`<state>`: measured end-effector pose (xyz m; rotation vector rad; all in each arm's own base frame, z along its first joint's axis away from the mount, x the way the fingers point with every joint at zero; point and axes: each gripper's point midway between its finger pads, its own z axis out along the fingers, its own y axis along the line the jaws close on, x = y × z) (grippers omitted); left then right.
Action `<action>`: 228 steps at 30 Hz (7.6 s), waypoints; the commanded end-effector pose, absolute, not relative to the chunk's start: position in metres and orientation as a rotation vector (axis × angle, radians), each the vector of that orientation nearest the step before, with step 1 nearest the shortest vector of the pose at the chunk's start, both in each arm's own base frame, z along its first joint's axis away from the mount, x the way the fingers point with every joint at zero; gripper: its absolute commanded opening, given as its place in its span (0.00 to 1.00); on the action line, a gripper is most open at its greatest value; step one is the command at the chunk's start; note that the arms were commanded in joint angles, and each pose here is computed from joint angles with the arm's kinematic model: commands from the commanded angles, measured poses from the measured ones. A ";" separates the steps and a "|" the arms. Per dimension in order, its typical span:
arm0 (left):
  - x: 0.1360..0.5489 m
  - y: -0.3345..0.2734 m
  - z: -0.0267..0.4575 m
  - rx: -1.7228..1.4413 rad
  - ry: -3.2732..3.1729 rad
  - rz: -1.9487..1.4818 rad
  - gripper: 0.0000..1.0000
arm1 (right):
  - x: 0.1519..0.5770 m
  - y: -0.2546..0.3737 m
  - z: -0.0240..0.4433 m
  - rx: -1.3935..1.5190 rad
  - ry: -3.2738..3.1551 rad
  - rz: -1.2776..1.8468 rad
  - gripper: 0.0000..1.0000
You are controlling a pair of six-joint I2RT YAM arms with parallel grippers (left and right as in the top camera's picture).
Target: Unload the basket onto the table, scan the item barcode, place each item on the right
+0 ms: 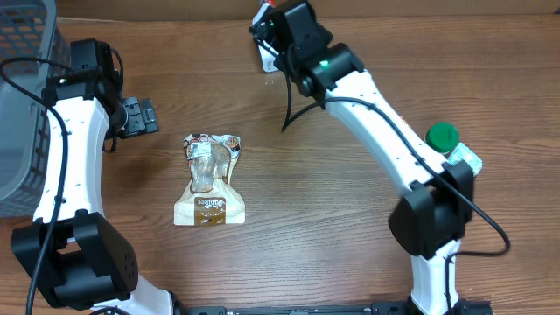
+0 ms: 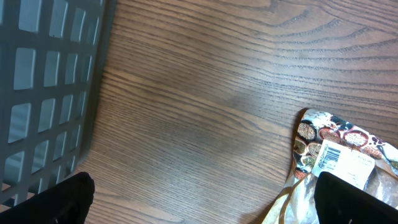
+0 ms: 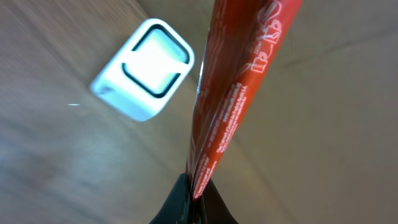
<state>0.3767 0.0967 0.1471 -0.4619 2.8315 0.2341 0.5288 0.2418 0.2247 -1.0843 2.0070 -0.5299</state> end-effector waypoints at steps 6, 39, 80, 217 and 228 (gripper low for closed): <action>0.378 0.094 0.148 -0.426 2.835 0.234 1.00 | 0.587 0.223 0.204 -1.074 1.842 -0.995 0.03; 0.378 0.094 0.148 -0.425 2.835 0.233 1.00 | 0.619 0.203 0.077 -0.980 1.858 -1.283 0.03; 0.378 0.094 0.148 -0.426 2.835 0.234 1.00 | 0.349 0.147 0.122 -0.665 3.117 -0.208 0.04; 0.378 0.093 0.148 -0.424 2.835 0.233 1.00 | 0.248 0.269 0.029 -0.614 3.207 0.250 0.34; 0.378 0.094 0.148 -0.425 2.835 0.234 1.00 | 0.317 0.336 0.114 -0.626 2.698 0.604 0.34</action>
